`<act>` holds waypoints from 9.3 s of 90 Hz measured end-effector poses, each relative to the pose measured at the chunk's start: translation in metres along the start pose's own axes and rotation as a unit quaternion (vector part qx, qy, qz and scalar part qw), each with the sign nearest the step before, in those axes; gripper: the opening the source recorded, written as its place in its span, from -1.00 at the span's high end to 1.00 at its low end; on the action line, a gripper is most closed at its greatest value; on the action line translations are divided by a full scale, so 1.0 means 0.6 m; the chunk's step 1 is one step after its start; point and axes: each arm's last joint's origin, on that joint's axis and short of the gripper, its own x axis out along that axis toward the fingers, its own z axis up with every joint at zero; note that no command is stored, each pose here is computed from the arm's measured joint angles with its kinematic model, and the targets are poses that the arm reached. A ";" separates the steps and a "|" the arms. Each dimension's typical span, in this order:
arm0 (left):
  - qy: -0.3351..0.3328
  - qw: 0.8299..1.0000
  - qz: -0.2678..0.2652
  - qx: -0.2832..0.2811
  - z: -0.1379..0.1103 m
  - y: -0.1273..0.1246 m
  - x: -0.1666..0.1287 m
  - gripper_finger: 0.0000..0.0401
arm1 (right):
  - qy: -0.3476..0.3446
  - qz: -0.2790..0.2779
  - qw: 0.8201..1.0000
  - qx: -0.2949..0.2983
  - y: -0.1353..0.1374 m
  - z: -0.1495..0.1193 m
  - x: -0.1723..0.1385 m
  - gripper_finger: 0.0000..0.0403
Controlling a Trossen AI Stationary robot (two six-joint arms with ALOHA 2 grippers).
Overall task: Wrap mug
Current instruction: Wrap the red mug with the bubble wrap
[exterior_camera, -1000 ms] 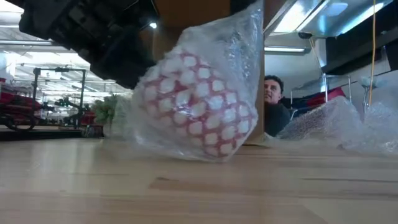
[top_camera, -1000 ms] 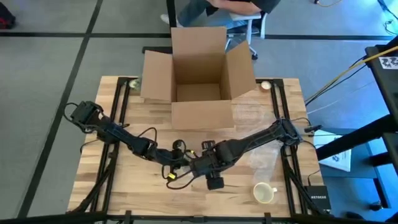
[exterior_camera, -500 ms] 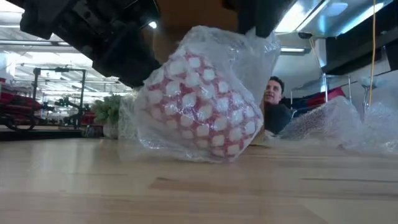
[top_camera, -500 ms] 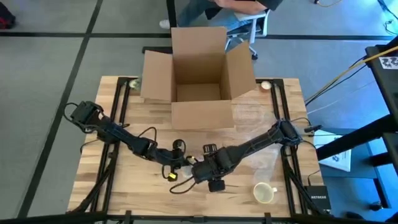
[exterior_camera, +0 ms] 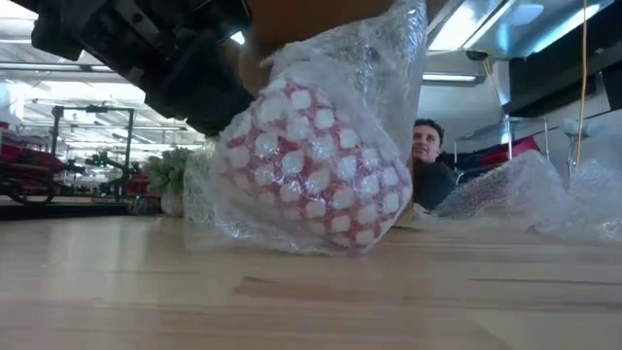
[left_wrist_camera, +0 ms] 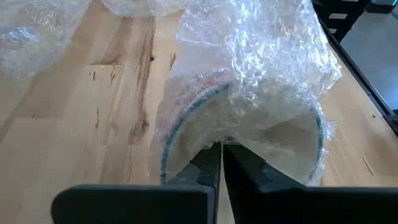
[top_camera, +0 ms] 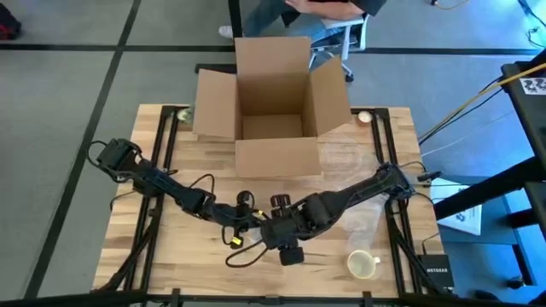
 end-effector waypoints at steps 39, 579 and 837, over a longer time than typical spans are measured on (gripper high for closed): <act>0.003 1.000 -0.008 0.000 -0.001 -0.001 0.000 1.00 | 0.168 -0.077 0.982 0.027 0.051 -0.084 0.050 0.14; 0.064 0.997 0.030 0.022 0.042 -0.036 -0.038 1.00 | -0.055 -0.075 0.987 -0.131 0.007 -0.021 0.154 0.14; 0.078 0.985 0.124 -0.096 -0.066 -0.024 -0.119 1.00 | -0.028 -0.049 0.995 -0.080 -0.034 0.018 0.184 0.14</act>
